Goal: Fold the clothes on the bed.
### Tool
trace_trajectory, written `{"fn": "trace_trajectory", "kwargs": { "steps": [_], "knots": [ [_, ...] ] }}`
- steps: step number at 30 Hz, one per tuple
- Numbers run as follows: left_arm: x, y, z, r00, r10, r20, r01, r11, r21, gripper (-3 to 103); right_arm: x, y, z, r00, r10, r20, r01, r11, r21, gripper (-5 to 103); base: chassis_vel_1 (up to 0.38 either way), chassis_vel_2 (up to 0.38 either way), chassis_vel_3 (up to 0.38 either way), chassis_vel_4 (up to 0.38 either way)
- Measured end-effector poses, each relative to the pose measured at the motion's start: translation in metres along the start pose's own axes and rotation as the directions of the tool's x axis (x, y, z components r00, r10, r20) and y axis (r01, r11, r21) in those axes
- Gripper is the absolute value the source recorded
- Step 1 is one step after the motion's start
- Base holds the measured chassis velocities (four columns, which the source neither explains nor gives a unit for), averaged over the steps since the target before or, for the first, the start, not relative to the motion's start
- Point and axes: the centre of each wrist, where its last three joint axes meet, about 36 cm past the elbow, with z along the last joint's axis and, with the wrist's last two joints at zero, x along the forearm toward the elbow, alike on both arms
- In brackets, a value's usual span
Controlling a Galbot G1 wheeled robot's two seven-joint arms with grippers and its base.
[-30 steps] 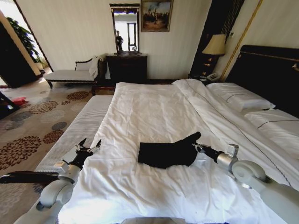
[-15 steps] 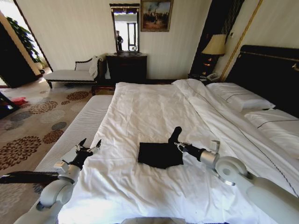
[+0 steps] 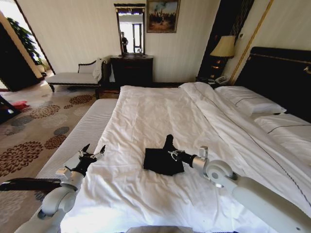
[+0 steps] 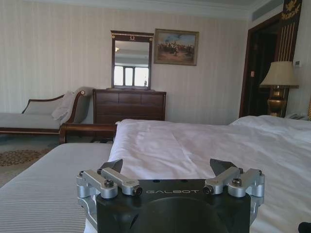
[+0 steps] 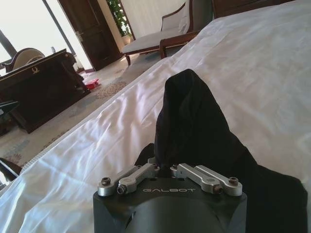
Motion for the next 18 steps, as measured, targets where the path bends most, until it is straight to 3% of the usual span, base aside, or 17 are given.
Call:
{"fn": "trace_trajectory", "kwargs": {
  "steps": [12, 18],
  "knots": [
    [0.000, 0.000, 0.000, 1.000, 0.000, 0.000, 0.000, 1.000, 0.000, 100, -0.033, 0.021, -0.006, 0.994, -0.104, -0.031, 0.106, 0.993, 0.047, 4, 0.000, 0.000, 0.000, 0.000],
    [0.000, 0.000, 0.000, 1.000, 0.000, 0.000, 0.000, 1.000, 0.000, 100, -0.056, 0.023, -0.002, 0.993, -0.109, -0.041, 0.112, 0.992, 0.056, 4, 0.000, 0.000, 0.000, 0.000]
  ]
}}
